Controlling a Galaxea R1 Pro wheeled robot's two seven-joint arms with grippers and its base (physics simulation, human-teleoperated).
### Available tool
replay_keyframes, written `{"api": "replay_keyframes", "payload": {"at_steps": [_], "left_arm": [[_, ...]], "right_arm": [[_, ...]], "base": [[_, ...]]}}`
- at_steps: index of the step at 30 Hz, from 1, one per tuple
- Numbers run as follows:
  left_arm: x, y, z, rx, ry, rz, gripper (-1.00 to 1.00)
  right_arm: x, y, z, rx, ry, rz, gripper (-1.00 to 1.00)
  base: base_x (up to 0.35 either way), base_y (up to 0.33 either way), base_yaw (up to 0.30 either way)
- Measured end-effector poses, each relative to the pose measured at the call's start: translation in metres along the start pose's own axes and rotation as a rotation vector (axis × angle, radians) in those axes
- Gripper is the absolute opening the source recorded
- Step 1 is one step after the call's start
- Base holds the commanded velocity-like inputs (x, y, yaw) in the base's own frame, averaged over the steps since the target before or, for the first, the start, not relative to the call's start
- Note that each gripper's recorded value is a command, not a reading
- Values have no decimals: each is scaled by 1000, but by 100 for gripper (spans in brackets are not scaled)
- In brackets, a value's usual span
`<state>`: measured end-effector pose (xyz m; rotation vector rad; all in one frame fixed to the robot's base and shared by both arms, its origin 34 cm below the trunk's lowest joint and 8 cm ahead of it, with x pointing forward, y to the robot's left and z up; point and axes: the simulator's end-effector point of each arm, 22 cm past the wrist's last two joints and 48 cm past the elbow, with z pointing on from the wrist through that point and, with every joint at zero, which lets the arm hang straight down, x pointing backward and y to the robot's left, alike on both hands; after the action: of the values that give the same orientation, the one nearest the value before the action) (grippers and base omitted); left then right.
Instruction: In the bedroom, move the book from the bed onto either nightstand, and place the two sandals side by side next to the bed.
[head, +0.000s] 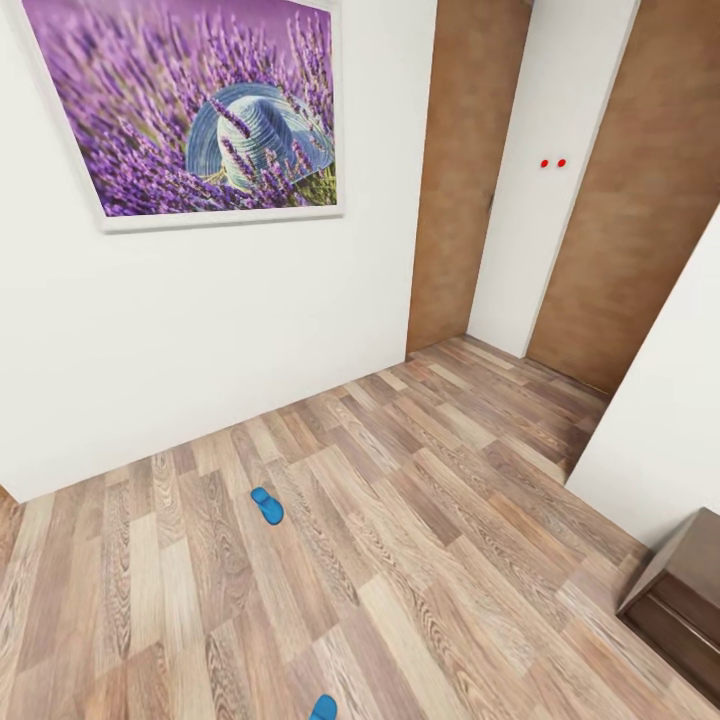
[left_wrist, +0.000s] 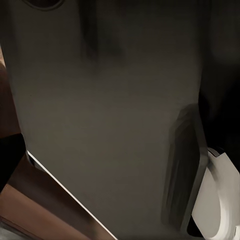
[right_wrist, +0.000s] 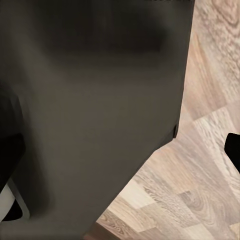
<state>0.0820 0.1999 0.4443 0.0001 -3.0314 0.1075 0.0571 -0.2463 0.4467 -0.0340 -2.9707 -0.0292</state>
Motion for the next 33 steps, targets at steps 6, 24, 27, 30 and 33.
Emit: {"api": "replay_keyframes", "payload": {"at_steps": [6,24,27,30,33], "left_arm": [[0,0,0,0,-1,0,100],[-1,0,0,0,-2,0,100],[-1,0,0,0,-2,1,100],[-1,0,0,0,-1,1,100],[-1,0,0,0,-2,1,100]], "right_arm": [[0,1,0,-1,0,0,100],[0,0,0,-1,0,0,100],[0,0,0,-1,0,0,100],[0,1,0,-1,0,0,100],[0,1,0,-1,0,0,100]], "base": [[56,51,0],[31,19,0],[22,14,0],[12,8,0],[6,4,-11]]}}
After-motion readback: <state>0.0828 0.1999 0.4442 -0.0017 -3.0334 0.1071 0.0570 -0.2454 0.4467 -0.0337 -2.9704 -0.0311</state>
